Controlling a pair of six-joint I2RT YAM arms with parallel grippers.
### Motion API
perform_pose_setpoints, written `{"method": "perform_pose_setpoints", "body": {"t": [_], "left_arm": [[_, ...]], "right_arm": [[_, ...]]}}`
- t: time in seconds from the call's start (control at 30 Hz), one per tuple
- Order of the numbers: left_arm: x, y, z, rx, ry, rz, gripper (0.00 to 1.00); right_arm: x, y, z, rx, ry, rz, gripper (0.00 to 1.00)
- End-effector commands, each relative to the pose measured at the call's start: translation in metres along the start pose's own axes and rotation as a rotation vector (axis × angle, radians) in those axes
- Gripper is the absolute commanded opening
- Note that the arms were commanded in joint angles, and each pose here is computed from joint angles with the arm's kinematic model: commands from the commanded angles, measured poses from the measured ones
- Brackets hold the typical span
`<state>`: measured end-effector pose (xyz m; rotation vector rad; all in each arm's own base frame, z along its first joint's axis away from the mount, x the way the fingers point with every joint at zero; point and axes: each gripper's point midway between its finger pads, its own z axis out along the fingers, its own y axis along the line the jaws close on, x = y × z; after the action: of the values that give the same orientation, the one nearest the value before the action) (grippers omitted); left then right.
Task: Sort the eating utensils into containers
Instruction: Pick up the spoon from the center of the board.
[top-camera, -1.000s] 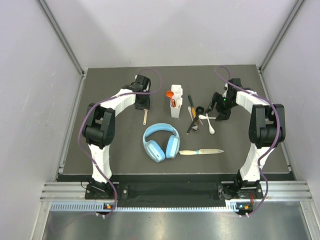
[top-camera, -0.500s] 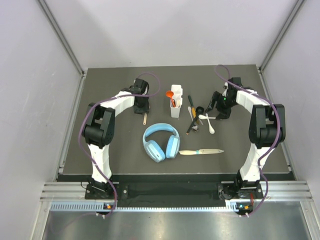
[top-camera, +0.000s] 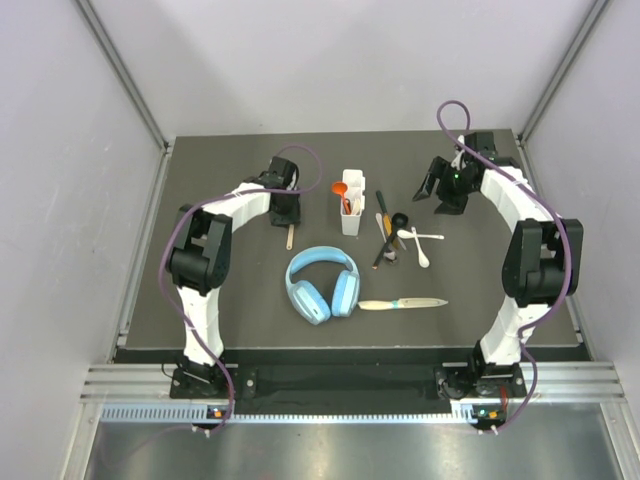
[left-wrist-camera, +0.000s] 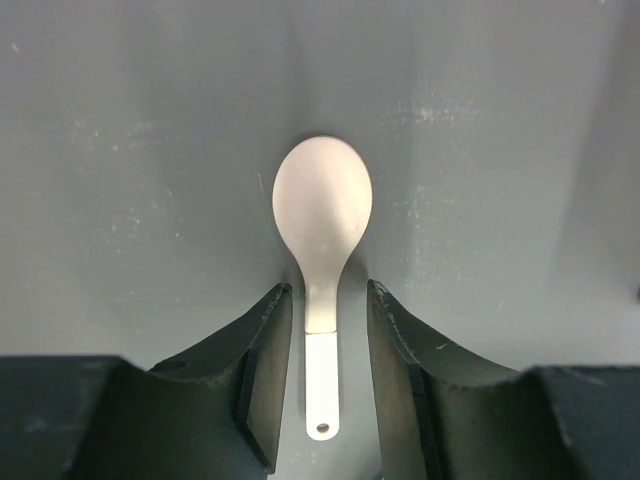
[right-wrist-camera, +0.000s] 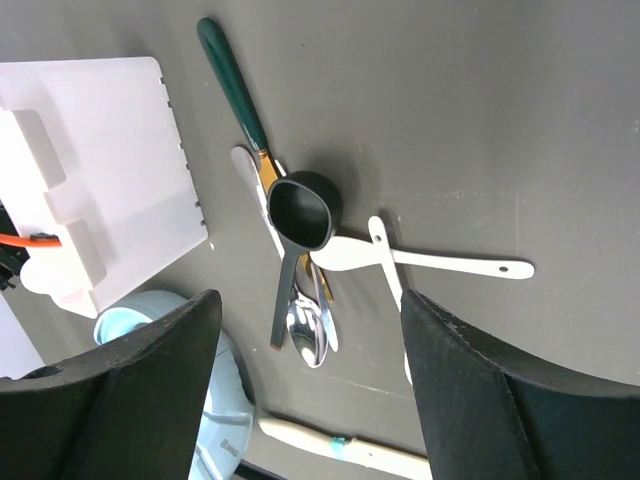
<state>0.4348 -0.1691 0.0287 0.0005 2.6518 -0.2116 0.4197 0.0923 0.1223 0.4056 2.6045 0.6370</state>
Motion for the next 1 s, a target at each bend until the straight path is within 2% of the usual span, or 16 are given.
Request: {"method": "perform_pose_setpoints", "body": {"t": [0.0, 0.17, 0.23, 0.3, 0.43, 0.57, 0.73, 0.87, 0.9, 0.97], "left_arm": [[-0.002, 0.000, 0.012, 0.005, -0.001, -0.006, 0.41], [0.003, 0.001, 0.021, 0.006, 0.012, -0.008, 0.40], [0.008, -0.005, 0.023, 0.039, 0.033, -0.012, 0.36], [0.012, -0.006, 0.026, 0.051, 0.044, -0.015, 0.30], [0.021, -0.008, 0.027, 0.070, 0.065, -0.020, 0.11], [0.034, -0.009, 0.028, 0.090, 0.099, -0.022, 0.00], [0.039, -0.010, 0.027, 0.099, 0.111, -0.018, 0.00], [0.036, -0.008, 0.023, 0.088, 0.110, -0.018, 0.32], [0.036, -0.009, 0.023, 0.092, 0.111, -0.017, 0.36], [0.036, -0.012, 0.021, 0.109, 0.117, -0.016, 0.36]], "right_arm": [[-0.013, 0.020, -0.020, -0.033, -0.055, -0.019, 0.72], [-0.013, 0.021, -0.020, -0.036, -0.054, -0.006, 0.72], [-0.014, 0.022, -0.022, -0.037, -0.058, -0.005, 0.72], [-0.015, 0.023, -0.024, -0.039, -0.063, -0.008, 0.72], [-0.016, 0.025, -0.025, -0.039, -0.064, -0.005, 0.72], [-0.014, 0.026, -0.024, -0.040, -0.059, -0.001, 0.72], [-0.014, 0.030, -0.023, -0.047, -0.057, 0.004, 0.72], [-0.015, 0.034, -0.021, -0.051, -0.057, 0.000, 0.72], [-0.016, 0.033, -0.022, -0.049, -0.060, 0.004, 0.72], [-0.015, 0.032, -0.021, -0.044, -0.058, 0.006, 0.72]]}}
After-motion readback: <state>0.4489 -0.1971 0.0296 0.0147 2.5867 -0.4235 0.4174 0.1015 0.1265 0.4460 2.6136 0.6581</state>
